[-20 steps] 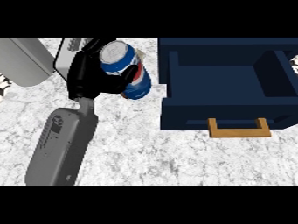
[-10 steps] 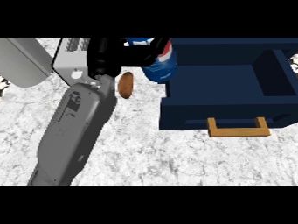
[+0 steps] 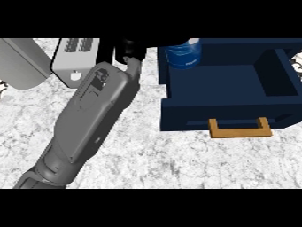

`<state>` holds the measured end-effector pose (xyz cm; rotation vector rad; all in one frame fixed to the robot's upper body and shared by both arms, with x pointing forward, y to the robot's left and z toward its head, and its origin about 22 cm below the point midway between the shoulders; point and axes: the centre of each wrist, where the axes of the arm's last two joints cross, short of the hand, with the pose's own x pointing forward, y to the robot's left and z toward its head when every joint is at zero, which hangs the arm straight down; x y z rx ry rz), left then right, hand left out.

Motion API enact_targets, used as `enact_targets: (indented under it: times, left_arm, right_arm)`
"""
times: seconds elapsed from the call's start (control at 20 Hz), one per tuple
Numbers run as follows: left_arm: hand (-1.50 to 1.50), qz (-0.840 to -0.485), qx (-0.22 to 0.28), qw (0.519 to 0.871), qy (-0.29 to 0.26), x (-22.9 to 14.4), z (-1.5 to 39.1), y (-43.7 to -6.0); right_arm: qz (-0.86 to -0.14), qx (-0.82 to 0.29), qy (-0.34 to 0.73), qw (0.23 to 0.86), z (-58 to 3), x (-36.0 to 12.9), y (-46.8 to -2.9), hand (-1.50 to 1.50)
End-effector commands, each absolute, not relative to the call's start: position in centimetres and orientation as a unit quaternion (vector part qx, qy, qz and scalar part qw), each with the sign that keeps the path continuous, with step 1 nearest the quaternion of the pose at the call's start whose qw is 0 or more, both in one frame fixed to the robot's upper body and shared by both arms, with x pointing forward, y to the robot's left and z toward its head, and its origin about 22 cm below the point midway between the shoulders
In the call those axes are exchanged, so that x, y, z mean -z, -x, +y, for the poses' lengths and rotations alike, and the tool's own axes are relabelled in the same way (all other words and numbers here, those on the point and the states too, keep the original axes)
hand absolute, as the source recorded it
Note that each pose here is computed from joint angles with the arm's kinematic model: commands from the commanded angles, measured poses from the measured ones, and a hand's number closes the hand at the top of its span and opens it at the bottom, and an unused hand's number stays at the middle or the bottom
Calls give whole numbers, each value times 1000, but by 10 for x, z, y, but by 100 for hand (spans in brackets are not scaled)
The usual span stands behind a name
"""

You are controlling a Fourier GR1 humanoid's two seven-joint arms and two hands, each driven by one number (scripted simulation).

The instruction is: Pick up the can, place it into the drawer and close the drawer

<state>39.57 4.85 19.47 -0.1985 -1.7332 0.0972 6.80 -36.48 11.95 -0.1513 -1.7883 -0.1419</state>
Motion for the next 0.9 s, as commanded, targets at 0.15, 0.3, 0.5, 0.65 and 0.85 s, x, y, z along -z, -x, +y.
enact_targets:
  times: [0.15, 0.3, 0.5, 0.65, 0.85]
  left_arm:
    - [150, -756, -38, 648, 85, -203, 21, -409]
    - [150, -757, -27, 647, 85, -235, 4, -406]
    - [150, -752, -24, 653, 80, -208, -1, -409]
    - [150, -749, -24, 657, 77, -229, -11, -415]
    - [150, -748, -30, 660, 63, -213, -12, -415]
  right_arm:
    - [-776, 57, 61, 625, -374, -124, -69, -150]
    - [-777, 64, 71, 622, -362, -113, -75, -150]
    - [-785, 60, 57, 614, -359, -126, -84, -150]
    - [-779, 54, 63, 621, -353, -124, -77, -150]
    - [-783, 56, 64, 617, -371, -123, -86, -150]
